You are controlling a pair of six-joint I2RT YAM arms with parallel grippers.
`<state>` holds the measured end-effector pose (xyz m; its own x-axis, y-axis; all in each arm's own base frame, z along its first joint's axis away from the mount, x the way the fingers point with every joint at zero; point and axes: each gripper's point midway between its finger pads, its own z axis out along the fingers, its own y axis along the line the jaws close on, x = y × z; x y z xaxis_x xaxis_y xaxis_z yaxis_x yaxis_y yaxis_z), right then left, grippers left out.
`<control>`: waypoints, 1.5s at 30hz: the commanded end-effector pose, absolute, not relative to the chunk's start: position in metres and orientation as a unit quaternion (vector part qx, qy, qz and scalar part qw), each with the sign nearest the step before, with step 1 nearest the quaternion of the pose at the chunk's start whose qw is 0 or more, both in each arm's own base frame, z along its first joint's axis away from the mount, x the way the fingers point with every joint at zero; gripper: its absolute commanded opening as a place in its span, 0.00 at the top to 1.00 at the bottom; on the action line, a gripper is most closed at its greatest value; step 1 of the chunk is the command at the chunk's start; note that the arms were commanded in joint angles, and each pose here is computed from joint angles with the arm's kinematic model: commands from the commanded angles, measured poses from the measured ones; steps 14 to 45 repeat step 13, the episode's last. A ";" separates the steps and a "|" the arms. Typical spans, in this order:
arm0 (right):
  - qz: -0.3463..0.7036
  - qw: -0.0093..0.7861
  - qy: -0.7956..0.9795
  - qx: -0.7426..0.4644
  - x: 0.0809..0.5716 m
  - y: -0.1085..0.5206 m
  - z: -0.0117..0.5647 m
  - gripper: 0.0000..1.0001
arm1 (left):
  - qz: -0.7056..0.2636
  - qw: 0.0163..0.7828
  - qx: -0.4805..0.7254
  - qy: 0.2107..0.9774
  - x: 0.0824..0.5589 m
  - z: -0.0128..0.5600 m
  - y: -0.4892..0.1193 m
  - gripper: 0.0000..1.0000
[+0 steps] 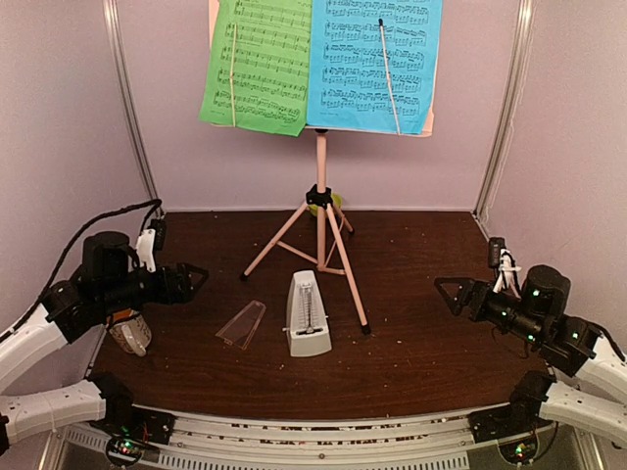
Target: Set up the instrument practice props
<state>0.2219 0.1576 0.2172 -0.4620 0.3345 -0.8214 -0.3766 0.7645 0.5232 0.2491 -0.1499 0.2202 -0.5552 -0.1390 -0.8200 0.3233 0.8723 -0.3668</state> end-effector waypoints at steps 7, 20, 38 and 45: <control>0.341 0.506 0.792 0.033 0.212 0.139 0.176 0.00 | -0.200 0.447 -0.057 0.870 0.236 0.170 -0.108 0.02; 0.339 0.505 0.793 0.035 0.213 0.139 0.173 0.00 | -0.179 0.447 -0.073 0.873 0.240 0.169 -0.102 0.02; 0.339 0.505 0.793 0.035 0.213 0.139 0.173 0.00 | -0.179 0.447 -0.073 0.873 0.240 0.169 -0.102 0.02; 0.339 0.505 0.793 0.035 0.213 0.139 0.173 0.00 | -0.179 0.447 -0.073 0.873 0.240 0.169 -0.102 0.02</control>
